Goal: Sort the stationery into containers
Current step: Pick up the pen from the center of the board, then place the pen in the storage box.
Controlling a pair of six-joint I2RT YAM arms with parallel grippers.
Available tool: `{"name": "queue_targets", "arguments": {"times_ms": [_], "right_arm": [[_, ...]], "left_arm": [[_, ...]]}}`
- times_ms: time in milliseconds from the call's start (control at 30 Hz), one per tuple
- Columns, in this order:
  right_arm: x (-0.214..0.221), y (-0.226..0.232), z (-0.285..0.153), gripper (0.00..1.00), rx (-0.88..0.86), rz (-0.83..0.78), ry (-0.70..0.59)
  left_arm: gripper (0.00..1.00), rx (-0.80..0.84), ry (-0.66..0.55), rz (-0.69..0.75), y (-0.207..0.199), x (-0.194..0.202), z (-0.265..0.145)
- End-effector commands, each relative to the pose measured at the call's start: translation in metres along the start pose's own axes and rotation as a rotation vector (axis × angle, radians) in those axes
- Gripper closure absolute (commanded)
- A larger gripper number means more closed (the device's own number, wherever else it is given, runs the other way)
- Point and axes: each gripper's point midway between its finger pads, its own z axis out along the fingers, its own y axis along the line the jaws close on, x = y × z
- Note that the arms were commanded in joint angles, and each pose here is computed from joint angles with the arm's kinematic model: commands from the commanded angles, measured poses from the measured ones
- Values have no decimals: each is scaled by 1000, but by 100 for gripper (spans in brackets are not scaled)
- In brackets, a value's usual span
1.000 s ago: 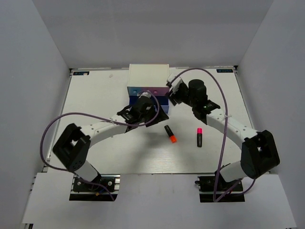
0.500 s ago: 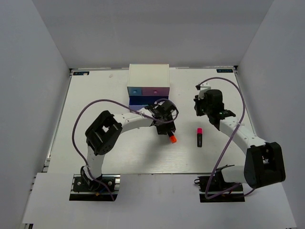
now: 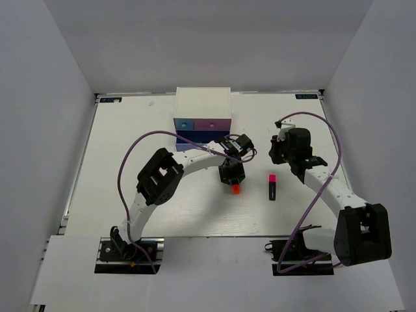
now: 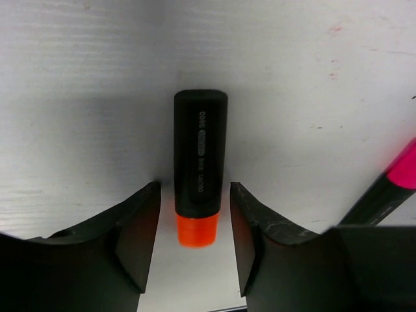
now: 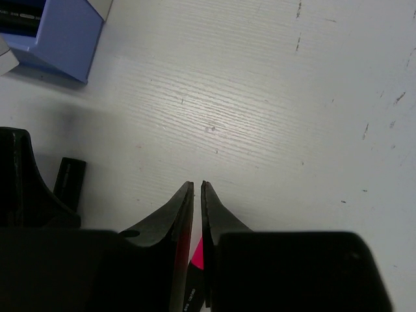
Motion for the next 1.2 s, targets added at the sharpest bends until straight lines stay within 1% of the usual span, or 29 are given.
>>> {"name": "queue_targets", "arguments": {"times_ms": [0,33,67,133,167,200,233,267,300,333,367,400,433,467,500,533,567,600,633,700,767,867,900,967,1000,1100,1167], "right_arm": [[-5,1,-4,84,-17,34,-28],[-5,1,-4,84,-17,37,-28],[-5,3,-4,84,-25,39,-28],[-6,1,-4,84,-23,41,-30],[-4,0,-3,84,-24,40,-28],[-4,1,-4,81,-28,41,-26],[-4,1,-4,79,-31,35,-26],[-2,4,-4,75,-51,30,-25],[-2,6,-5,60,-62,19,-25],[-1,10,-5,50,-86,17,-25],[0,13,-6,43,-110,18,-24],[5,14,-7,37,-122,-24,-18],[3,17,-9,32,-141,-28,-28],[3,20,-10,32,-158,-34,-34],[8,21,-11,32,-168,-43,-33],[6,23,-11,32,-175,-50,-42],[9,24,-12,32,-181,-51,-40],[8,24,-12,32,-184,-55,-46],[10,25,-12,32,-186,-57,-40],[11,23,-11,32,-183,-59,-38],[10,24,-11,32,-184,-68,-42],[11,23,-12,32,-184,-67,-42],[12,25,-11,32,-188,-70,-41],[11,25,-12,33,-190,-69,-43],[12,25,-12,33,-190,-71,-42],[13,24,-12,33,-186,-72,-42],[13,24,-13,33,-187,-74,-42]], "left_arm": [[44,-109,45,43,28,18,7],[47,-108,46,53,28,18,7],[54,-103,55,62,27,19,7],[61,-93,51,84,26,18,7],[67,-85,46,83,24,17,8],[70,-76,41,95,23,15,4],[73,-34,17,113,13,14,1],[80,-9,4,161,9,15,-2],[83,4,-17,184,11,13,-3],[86,120,-107,209,-15,0,-25],[86,175,-150,239,-22,-6,-37],[86,230,-203,252,-30,-10,-51],[86,236,-233,260,-20,-8,-51],[86,358,-337,235,-39,-25,-89],[86,359,-352,214,-22,-28,-86],[86,376,-400,166,-18,-37,-96],[86,433,-458,119,-24,-46,-111],[84,426,-489,78,-9,-51,-109],[80,465,-575,21,-5,-66,-136],[78,547,-651,-61,-4,-78,-154],[75,583,-723,-156,3,-93,-176],[75,615,-802,-344,27,-114,-183],[75,629,-830,-448,37,-124,-186],[77,648,-856,-535,50,-127,-182],[77,689,-894,-629,55,-138,-190],[77,702,-958,-755,69,-156,-189],[77,712,-988,-791,70,-166,-190]]}}
